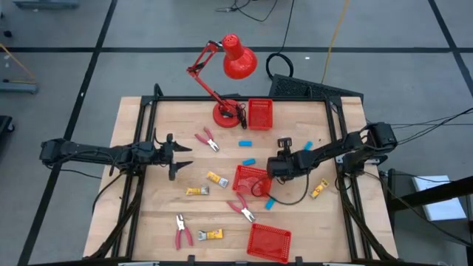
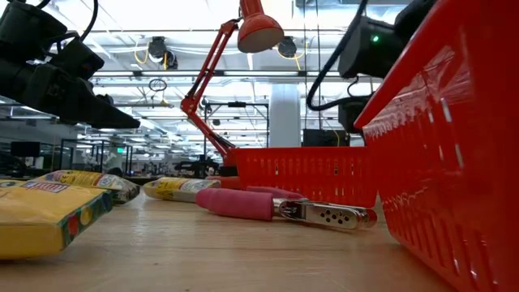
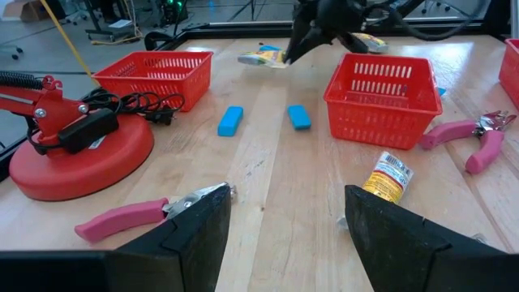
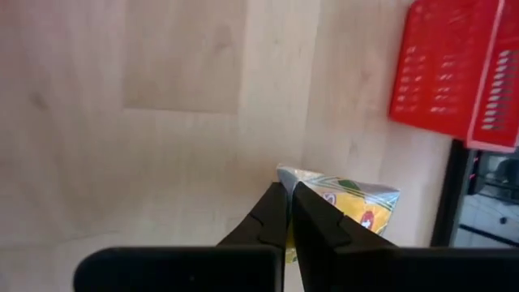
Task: Pick & Place School Supplies
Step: Put the yellow crayon pack into the top red basket
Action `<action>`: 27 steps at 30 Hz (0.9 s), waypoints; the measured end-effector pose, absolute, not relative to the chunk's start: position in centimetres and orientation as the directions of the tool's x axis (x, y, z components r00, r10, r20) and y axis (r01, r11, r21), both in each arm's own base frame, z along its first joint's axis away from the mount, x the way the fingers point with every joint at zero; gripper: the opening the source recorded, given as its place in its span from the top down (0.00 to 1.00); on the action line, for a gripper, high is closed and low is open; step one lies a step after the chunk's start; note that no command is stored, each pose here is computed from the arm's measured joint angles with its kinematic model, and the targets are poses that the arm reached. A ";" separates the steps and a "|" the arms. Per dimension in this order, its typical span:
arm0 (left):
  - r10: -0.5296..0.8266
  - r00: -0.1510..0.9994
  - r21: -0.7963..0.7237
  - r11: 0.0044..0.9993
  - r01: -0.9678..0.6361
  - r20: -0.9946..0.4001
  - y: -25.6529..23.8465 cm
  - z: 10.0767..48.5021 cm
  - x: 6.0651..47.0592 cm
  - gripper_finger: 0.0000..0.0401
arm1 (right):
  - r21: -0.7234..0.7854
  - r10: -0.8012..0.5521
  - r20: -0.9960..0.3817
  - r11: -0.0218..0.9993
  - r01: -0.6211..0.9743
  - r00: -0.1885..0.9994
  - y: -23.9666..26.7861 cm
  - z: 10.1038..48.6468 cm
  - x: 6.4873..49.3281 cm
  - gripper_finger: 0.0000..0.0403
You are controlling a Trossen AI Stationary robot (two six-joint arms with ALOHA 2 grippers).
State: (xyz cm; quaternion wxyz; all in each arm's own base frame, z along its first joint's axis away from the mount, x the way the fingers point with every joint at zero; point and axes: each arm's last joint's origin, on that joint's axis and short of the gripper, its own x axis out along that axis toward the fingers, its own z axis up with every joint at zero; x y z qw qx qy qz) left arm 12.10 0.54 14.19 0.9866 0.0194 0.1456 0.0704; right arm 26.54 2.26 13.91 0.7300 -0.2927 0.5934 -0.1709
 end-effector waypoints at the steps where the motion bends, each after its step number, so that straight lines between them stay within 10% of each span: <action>1: 0.145 0.948 0.059 0.989 -0.134 -0.284 0.5 14.2 12.1 0.39 | -0.634 -0.598 -0.763 0.767 -0.099 0.246 2.6 14.0 26.6 1.00; 13: 0.145 0.950 0.061 0.989 -0.133 -0.277 0.5 14.3 12.1 0.39 | -0.716 -0.623 -0.648 0.694 -0.072 0.439 3.3 17.2 30.1 1.00; 27: 0.145 0.950 0.065 0.989 -0.132 -0.277 0.5 14.3 12.1 0.39 | -0.697 -0.638 -0.620 0.715 0.054 0.456 -7.0 18.8 31.9 1.00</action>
